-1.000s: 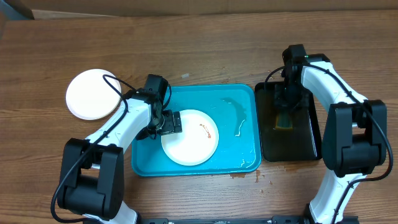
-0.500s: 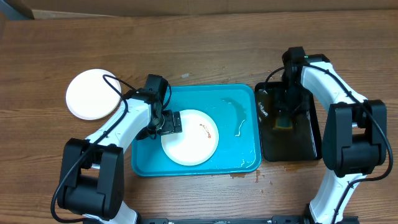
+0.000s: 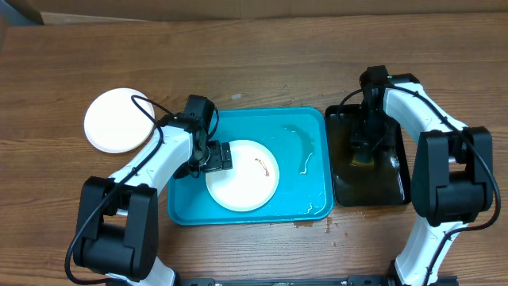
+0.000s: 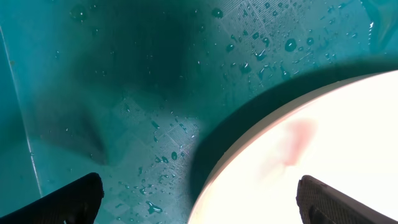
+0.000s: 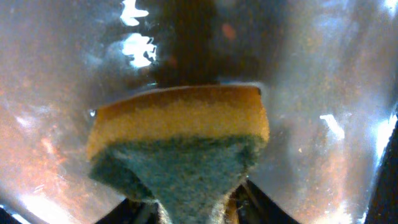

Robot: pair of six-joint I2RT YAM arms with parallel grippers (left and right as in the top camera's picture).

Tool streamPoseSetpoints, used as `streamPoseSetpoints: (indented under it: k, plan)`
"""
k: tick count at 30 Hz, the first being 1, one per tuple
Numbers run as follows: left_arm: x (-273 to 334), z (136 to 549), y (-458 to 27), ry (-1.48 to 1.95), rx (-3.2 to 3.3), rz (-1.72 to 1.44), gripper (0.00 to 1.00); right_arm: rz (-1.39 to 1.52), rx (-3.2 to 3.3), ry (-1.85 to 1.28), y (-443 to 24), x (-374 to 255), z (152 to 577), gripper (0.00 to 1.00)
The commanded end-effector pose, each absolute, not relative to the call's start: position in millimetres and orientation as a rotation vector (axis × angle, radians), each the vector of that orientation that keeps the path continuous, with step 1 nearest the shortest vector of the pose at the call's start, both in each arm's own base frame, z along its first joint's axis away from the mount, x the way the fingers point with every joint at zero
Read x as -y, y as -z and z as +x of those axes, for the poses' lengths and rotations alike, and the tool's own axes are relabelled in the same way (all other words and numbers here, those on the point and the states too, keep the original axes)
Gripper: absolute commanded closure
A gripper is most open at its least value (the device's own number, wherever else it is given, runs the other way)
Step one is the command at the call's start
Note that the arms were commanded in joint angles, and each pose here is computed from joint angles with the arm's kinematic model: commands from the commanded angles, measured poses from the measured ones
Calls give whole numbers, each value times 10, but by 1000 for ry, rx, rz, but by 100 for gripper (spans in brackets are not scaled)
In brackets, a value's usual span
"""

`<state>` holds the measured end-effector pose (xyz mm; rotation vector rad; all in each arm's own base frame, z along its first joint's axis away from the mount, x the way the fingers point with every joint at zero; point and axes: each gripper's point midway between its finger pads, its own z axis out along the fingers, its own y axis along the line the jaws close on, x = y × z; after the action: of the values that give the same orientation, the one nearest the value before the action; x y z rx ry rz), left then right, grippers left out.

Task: Clean dirty plates on tray and stack at the side
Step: 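Grasp the yellow-green sponge with the right gripper and dip it in water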

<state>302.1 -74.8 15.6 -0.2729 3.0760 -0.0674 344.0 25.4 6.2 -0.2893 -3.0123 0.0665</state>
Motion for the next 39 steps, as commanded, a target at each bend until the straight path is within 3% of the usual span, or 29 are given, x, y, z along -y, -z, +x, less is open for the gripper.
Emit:
streamPoseSetpoints:
  k: [1, 2, 4, 39]
  plan:
    - [744, 3083, -191, 64, -3061, -246, 0, -310, 3036, -90, -92, -186, 3480, 73]
    - [744, 3083, -191, 64, -3061, -246, 0, -310, 3035, -91, -93, -186, 3476, 84]
    - [744, 3084, -191, 64, -3061, -246, 0, -309, 3034, -91, -93, -185, 3475, 90]
    - [744, 3084, -191, 64, -3061, -246, 0, -306, 3015, -95, -98, -183, 3428, 88]
